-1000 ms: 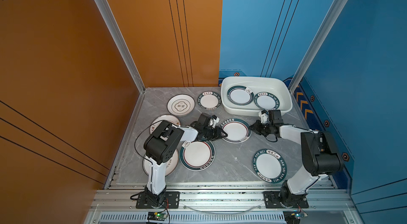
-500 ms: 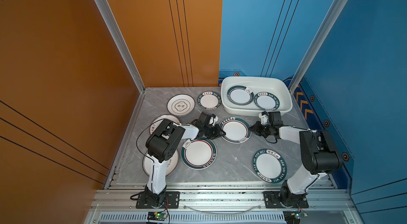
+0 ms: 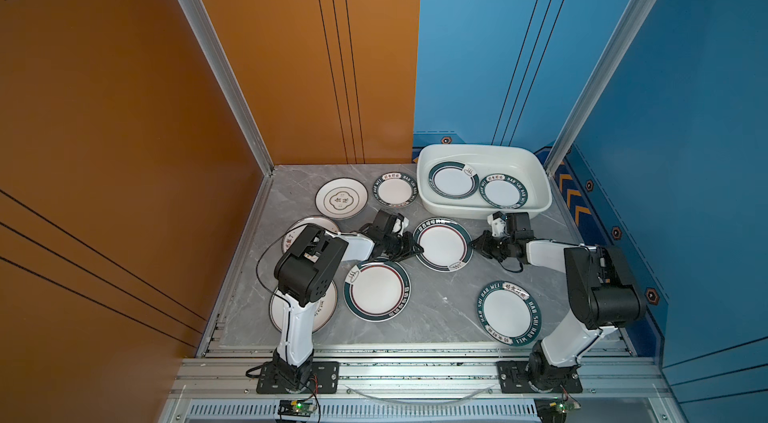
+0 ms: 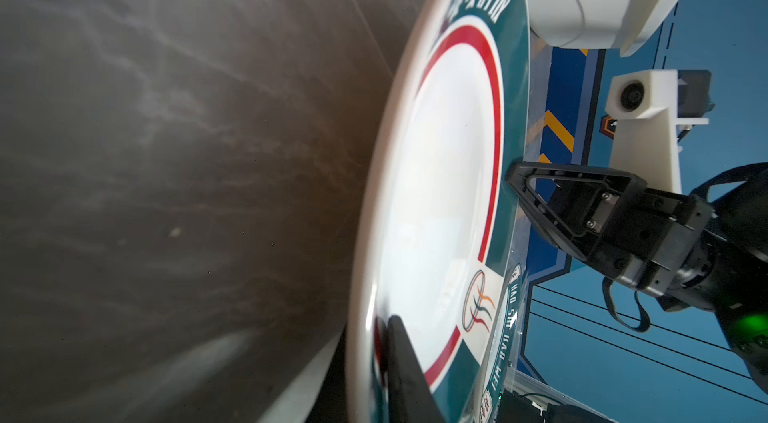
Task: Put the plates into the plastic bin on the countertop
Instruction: 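Grasp the plate edge with the left gripper and tilt it up, then hold the plate upright with the left gripper while the right gripper grasps its rim, then carry the plate into the bin with the right gripper while the left releases, then lower the plate flat into the bin and open the right gripper, then withdraw the right gripper from the bin to the red-rimmed plate's edge, then tilt the red-rimmed plate up with the right gripper while the left grasps its rim, then hold the red-rimmed plate upright between both grippers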
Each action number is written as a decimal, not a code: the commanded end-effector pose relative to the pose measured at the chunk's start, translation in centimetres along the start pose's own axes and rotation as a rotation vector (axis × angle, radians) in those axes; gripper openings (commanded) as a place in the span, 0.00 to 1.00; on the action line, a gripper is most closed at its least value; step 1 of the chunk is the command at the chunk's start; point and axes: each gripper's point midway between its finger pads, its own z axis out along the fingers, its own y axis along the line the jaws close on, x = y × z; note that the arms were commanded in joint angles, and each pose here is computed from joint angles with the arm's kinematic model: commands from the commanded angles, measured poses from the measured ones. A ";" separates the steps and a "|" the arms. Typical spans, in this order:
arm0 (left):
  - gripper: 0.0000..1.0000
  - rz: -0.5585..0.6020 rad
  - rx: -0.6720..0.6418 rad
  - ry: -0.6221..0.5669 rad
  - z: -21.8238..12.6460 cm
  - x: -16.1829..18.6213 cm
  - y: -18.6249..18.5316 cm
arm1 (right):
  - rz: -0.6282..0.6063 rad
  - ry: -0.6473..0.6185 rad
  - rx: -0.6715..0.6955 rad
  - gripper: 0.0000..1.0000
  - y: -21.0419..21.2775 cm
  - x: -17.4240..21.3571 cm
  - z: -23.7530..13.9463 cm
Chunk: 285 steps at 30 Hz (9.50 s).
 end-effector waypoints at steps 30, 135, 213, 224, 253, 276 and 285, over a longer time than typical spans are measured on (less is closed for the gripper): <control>0.00 0.224 0.217 0.004 -4.4 0.8 -10.2 | -0.135 -0.044 -0.399 0.33 8.9 0.3 -3.0; 0.98 0.387 -0.129 -0.577 -23.6 -0.4 -4.1 | 0.194 -0.187 0.247 0.48 2.5 -22.9 6.7; 0.98 0.289 -0.201 -0.637 -23.8 -2.3 -1.8 | -0.172 0.376 -0.227 0.45 14.8 18.5 7.0; 0.98 0.294 -0.208 -0.624 -23.6 -2.0 -1.3 | -0.166 0.412 -0.220 0.15 15.3 19.8 8.1; 0.90 0.355 0.058 -0.382 -17.2 0.3 -3.9 | -0.126 0.089 -0.297 0.00 16.4 5.2 -4.9; 0.25 0.345 0.274 -0.284 -14.9 1.3 -7.0 | -0.085 0.098 -0.439 0.00 18.9 4.4 -4.1; 0.23 0.336 0.282 -0.266 -14.3 1.5 -6.7 | -0.137 0.122 -0.501 0.35 19.7 4.6 -2.6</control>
